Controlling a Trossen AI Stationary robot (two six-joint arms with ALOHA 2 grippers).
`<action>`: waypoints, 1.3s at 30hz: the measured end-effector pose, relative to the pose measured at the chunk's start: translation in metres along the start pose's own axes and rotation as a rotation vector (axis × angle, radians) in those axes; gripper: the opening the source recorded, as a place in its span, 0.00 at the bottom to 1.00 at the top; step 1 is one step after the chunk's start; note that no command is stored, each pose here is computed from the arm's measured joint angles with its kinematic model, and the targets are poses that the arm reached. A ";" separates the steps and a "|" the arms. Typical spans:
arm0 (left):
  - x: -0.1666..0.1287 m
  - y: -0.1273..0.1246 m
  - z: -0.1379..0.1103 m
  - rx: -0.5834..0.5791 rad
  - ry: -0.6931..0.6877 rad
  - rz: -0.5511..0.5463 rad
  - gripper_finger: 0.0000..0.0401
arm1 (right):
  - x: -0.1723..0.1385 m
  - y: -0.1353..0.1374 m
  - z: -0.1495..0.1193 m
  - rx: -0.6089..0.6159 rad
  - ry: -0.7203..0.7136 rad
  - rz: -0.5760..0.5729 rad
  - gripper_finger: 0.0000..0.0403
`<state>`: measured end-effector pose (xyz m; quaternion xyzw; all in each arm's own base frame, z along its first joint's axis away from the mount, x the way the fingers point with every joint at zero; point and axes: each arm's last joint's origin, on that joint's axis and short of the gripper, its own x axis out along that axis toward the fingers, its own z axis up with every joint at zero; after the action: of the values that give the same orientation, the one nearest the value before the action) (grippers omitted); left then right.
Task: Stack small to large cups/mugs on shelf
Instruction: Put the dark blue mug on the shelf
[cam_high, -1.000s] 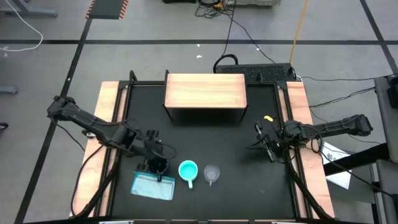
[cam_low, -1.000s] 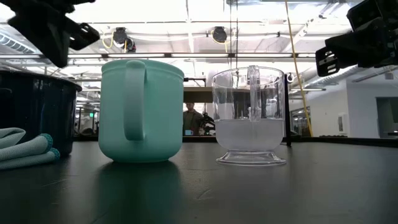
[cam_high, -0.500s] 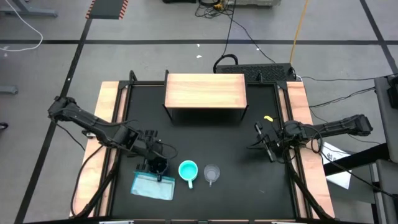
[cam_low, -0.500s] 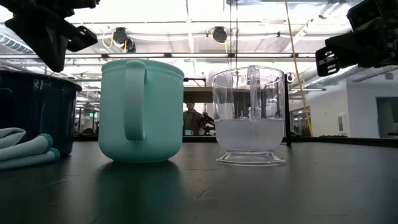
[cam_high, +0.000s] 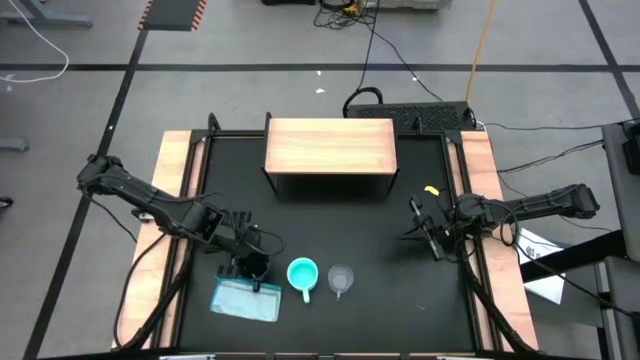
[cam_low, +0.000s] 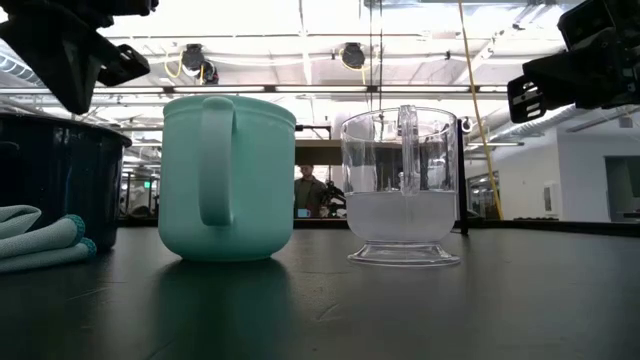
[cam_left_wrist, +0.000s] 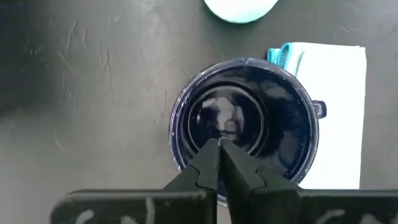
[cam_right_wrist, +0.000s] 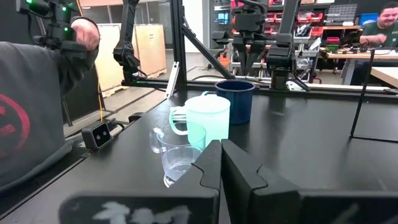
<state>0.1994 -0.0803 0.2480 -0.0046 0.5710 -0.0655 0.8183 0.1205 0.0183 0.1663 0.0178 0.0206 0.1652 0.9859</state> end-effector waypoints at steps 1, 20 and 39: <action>0.000 0.000 -0.001 -0.008 0.009 0.002 0.06 | 0.000 0.000 0.000 0.000 0.000 0.000 0.00; 0.000 0.011 0.001 -0.063 0.006 0.050 0.37 | 0.000 0.000 0.000 0.000 0.000 0.000 0.00; 0.000 0.020 0.010 0.006 -0.052 0.003 0.51 | 0.000 0.000 0.000 0.000 0.000 0.000 0.00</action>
<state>0.2109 -0.0612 0.2494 -0.0031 0.5493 -0.0657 0.8330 0.1204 0.0183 0.1662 0.0179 0.0208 0.1652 0.9859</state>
